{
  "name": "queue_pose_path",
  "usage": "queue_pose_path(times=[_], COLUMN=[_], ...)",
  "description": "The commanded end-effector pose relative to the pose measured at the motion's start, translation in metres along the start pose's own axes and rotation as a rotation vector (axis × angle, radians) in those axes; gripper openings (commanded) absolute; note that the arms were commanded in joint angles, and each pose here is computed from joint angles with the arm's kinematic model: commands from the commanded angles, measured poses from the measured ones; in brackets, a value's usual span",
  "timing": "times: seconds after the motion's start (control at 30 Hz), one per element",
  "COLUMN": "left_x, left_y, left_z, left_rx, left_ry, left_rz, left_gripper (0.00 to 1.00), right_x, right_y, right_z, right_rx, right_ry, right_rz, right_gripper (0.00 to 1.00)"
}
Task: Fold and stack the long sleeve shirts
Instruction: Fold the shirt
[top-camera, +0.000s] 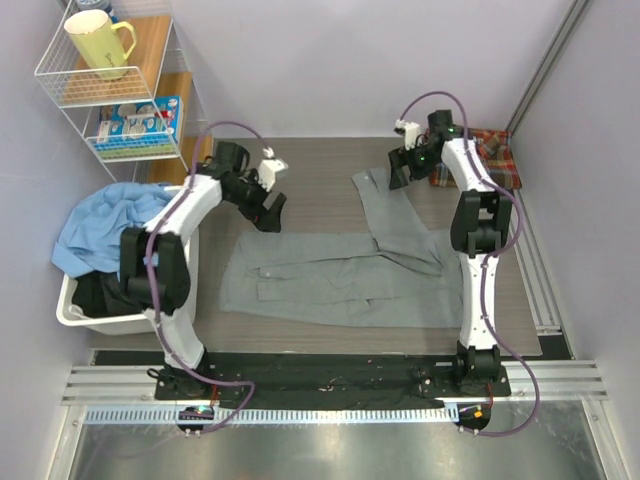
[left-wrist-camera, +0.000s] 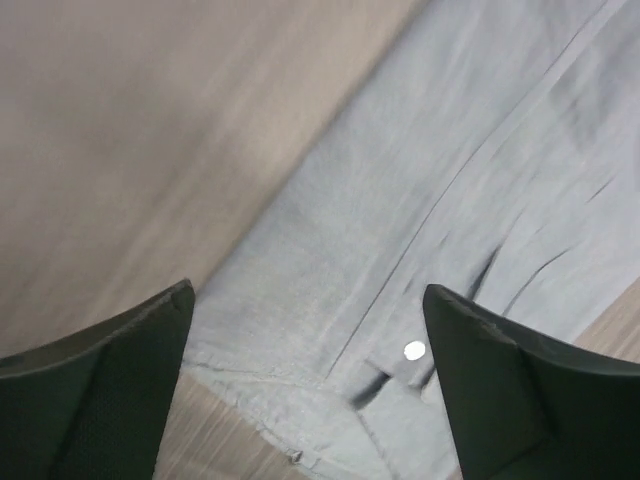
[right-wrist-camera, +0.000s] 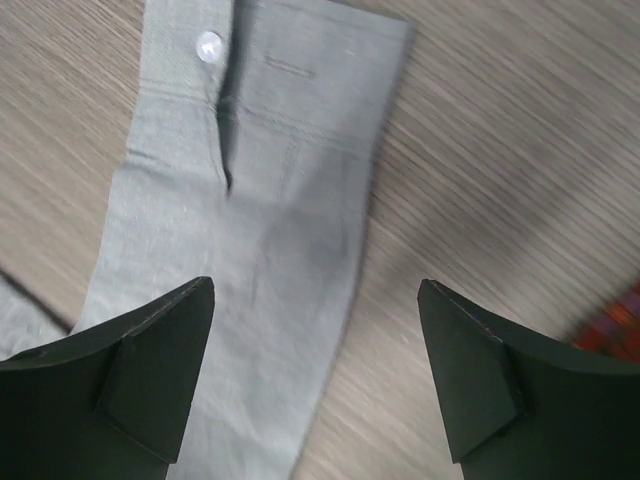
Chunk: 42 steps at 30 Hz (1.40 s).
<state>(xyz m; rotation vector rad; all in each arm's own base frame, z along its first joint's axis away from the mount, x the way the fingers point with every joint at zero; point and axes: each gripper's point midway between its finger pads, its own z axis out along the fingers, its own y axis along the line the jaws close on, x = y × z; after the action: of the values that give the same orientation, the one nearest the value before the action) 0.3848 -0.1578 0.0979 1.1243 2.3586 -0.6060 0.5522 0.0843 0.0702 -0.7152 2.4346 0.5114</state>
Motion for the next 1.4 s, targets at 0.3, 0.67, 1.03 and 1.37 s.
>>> queue_pose_path(times=[0.3,0.67,1.03,1.37], left_x=[-0.126,-0.133,-0.150,-0.173], left_y=[-0.038,-0.013,-0.061,-0.125], left_z=[-0.126,-0.147,-0.158,-0.118], left_rx=[-0.103,-0.224,-0.028,0.108], left_ry=[-0.581,-0.560,-0.683,-0.707], left_rz=[0.112,0.038,0.147,0.289], left_gripper=[1.00,1.00,1.00,1.00], right_x=[-0.002,0.005,-0.076,-0.020], right_y=[-0.002,0.047,0.159,0.237], right_z=[0.055,0.048,-0.105,-0.162], right_rx=[0.163,-0.022,-0.224,-0.287], right_ry=[0.045,0.059,-0.289,-0.310], right_rz=[-0.096,-0.117,-0.282,-0.453], right_gripper=[0.90,0.01,0.01,0.01])
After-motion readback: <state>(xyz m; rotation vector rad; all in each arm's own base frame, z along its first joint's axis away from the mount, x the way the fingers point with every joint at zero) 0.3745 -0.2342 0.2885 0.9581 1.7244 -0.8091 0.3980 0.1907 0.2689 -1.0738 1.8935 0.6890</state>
